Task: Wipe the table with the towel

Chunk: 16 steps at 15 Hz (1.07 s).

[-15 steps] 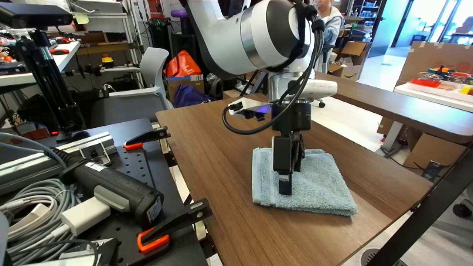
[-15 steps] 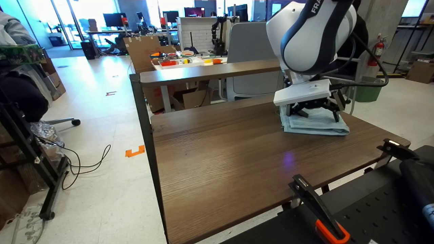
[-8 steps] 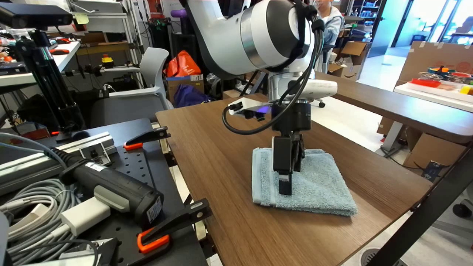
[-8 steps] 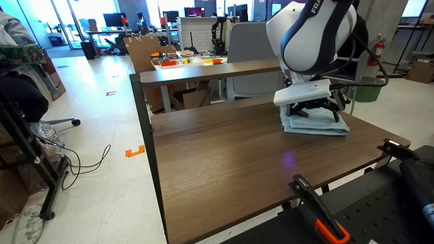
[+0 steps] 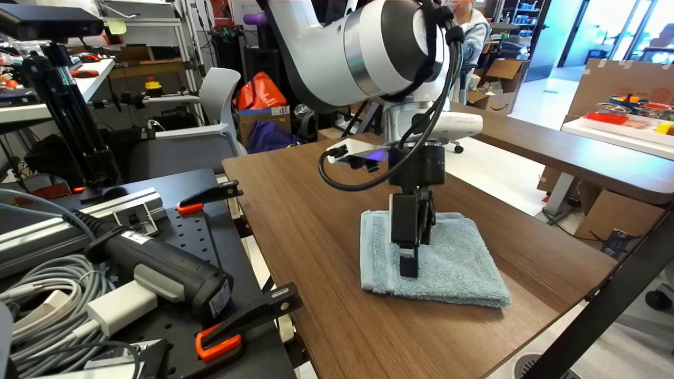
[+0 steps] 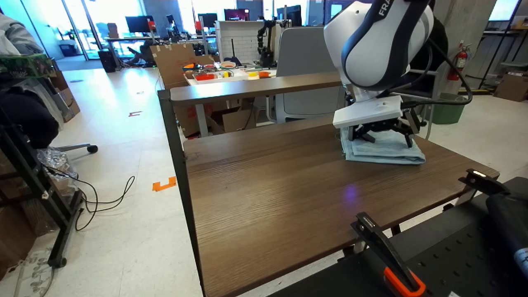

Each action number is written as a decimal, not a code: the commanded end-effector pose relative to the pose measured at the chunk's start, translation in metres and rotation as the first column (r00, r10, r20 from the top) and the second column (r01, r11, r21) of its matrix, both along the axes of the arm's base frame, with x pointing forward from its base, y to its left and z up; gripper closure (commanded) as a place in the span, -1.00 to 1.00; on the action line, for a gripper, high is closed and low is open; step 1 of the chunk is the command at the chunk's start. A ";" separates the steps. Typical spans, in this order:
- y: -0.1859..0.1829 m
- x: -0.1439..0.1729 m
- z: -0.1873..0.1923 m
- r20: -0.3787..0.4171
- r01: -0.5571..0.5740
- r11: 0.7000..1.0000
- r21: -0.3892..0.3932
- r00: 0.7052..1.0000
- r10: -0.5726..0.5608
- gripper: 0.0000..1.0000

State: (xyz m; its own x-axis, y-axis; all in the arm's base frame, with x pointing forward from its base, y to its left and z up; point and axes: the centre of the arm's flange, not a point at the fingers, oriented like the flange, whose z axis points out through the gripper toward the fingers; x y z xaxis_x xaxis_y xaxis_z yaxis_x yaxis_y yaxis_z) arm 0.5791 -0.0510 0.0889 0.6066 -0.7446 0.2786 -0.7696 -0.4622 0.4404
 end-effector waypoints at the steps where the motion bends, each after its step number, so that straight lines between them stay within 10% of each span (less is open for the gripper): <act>1: 0.021 0.013 -0.001 0.106 -0.010 0.999 0.030 0.994 0.007 -1.00; 6: 0.088 -0.013 0.007 0.293 -0.060 0.975 0.212 0.956 -0.005 -1.00; 16: 0.241 -0.101 0.004 0.216 -0.389 0.832 0.397 0.920 0.327 -1.00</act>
State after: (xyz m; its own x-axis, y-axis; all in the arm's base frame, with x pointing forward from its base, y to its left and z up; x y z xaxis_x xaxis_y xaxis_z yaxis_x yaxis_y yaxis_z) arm 0.5120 0.1631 0.0928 0.7791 -0.6130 0.1310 -0.6236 -0.7792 0.0632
